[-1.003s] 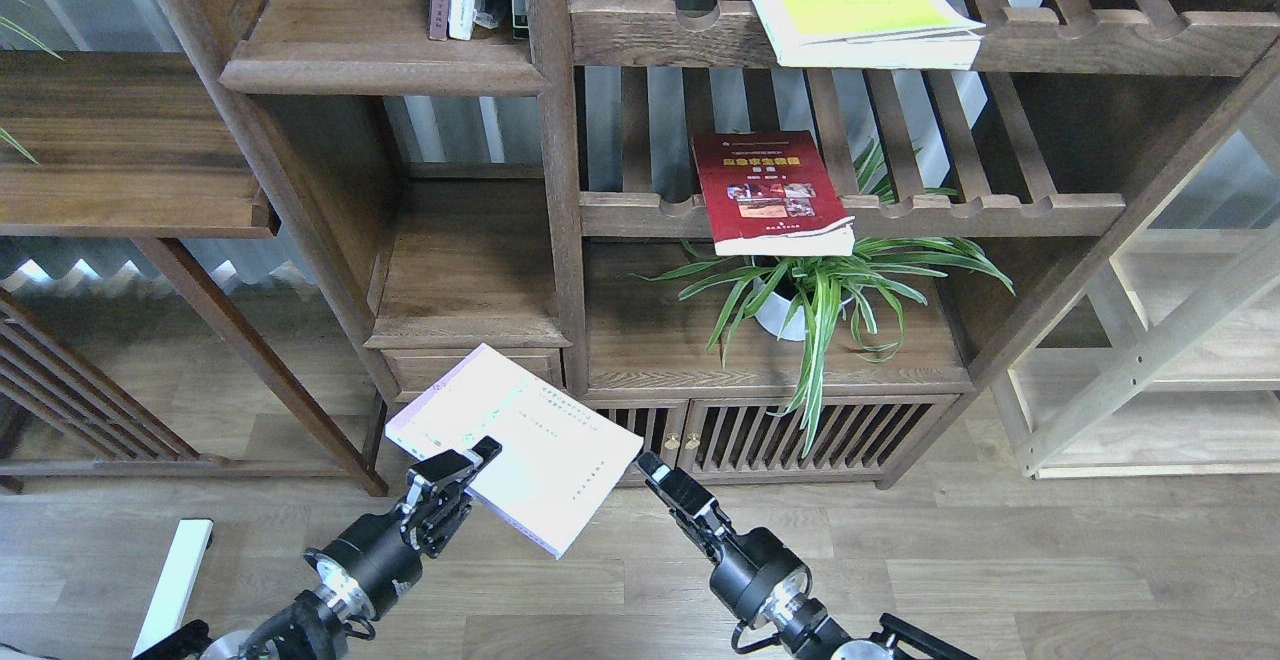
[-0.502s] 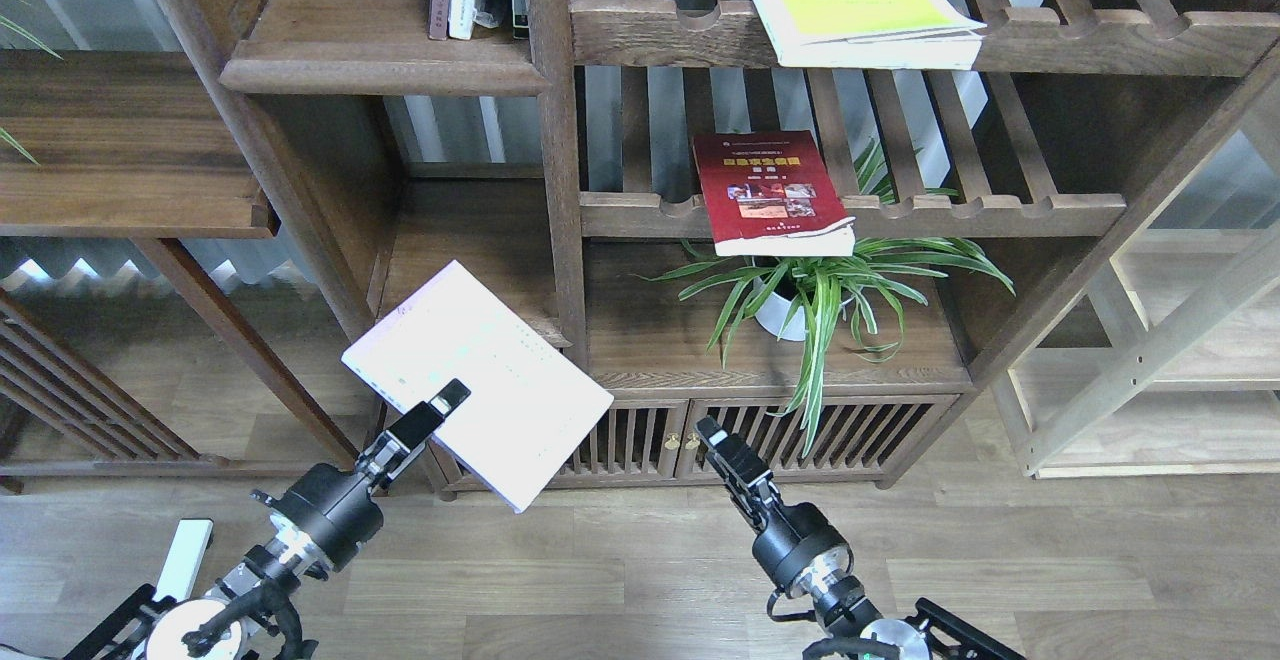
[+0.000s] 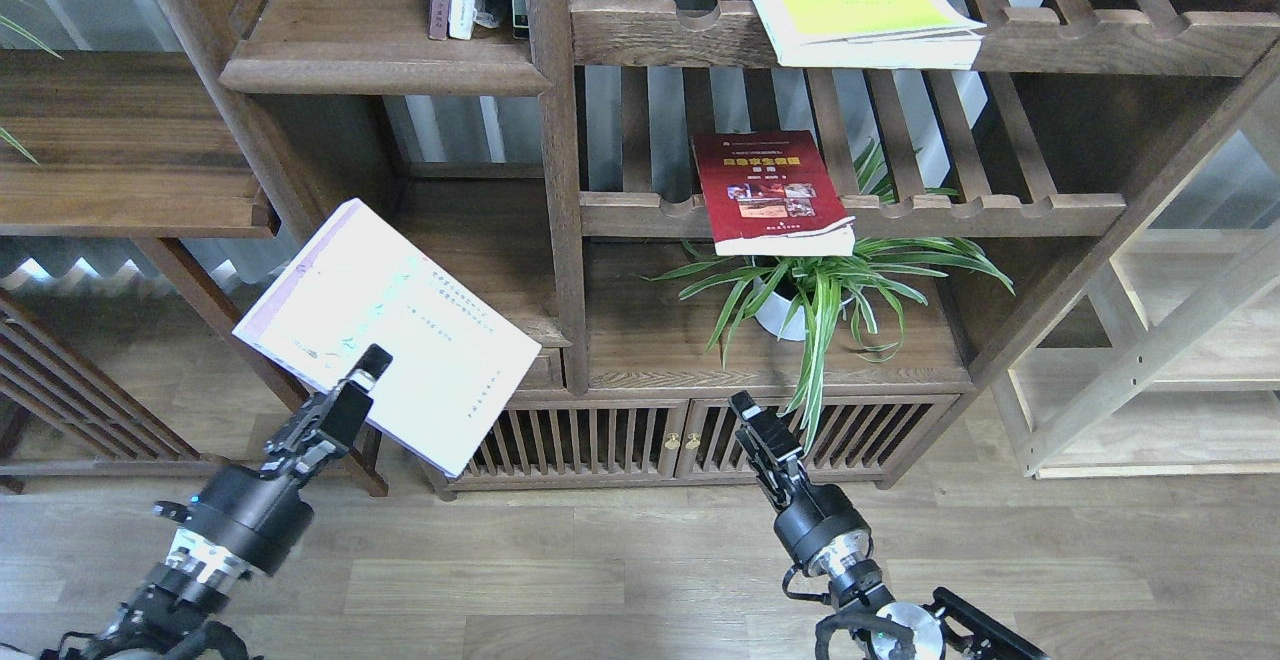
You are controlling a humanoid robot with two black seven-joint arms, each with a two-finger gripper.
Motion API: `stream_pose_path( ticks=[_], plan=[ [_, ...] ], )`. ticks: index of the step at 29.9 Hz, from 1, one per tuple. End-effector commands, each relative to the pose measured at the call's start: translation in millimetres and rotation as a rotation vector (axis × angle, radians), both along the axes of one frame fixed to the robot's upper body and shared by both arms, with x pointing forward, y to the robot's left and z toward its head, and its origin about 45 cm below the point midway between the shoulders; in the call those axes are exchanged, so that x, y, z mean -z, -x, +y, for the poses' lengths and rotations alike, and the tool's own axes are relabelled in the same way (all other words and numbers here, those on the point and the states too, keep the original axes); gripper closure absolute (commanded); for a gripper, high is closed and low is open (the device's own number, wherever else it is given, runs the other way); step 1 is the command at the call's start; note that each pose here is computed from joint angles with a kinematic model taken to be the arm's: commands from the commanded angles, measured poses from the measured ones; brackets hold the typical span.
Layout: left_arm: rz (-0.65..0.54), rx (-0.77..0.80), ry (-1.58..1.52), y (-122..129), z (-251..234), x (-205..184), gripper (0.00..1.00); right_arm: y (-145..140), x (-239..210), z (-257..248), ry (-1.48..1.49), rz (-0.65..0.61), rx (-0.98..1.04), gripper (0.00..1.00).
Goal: Organize books on shelf
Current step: 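Release the right gripper and lift the white book with the left gripper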
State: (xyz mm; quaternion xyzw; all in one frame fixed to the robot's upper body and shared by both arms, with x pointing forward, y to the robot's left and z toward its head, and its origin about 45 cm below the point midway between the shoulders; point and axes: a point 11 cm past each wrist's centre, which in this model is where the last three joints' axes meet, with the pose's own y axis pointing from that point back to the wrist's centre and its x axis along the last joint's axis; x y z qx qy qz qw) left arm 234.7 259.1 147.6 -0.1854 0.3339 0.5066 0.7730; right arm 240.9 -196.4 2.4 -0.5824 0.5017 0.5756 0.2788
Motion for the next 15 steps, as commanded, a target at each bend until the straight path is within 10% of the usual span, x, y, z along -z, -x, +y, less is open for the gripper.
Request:
stream_pose_path(
  ticks=[1,15],
  plan=[
    [-0.037,-0.011,-0.028,2,6,-14,0.99,0,0,-1,-0.004,0.002,0.006,0.28],
    [-0.022,0.024,-0.173,3,37,-49,0.99,-4,-2,-7,-0.009,-0.003,0.035,0.26]
  ],
)
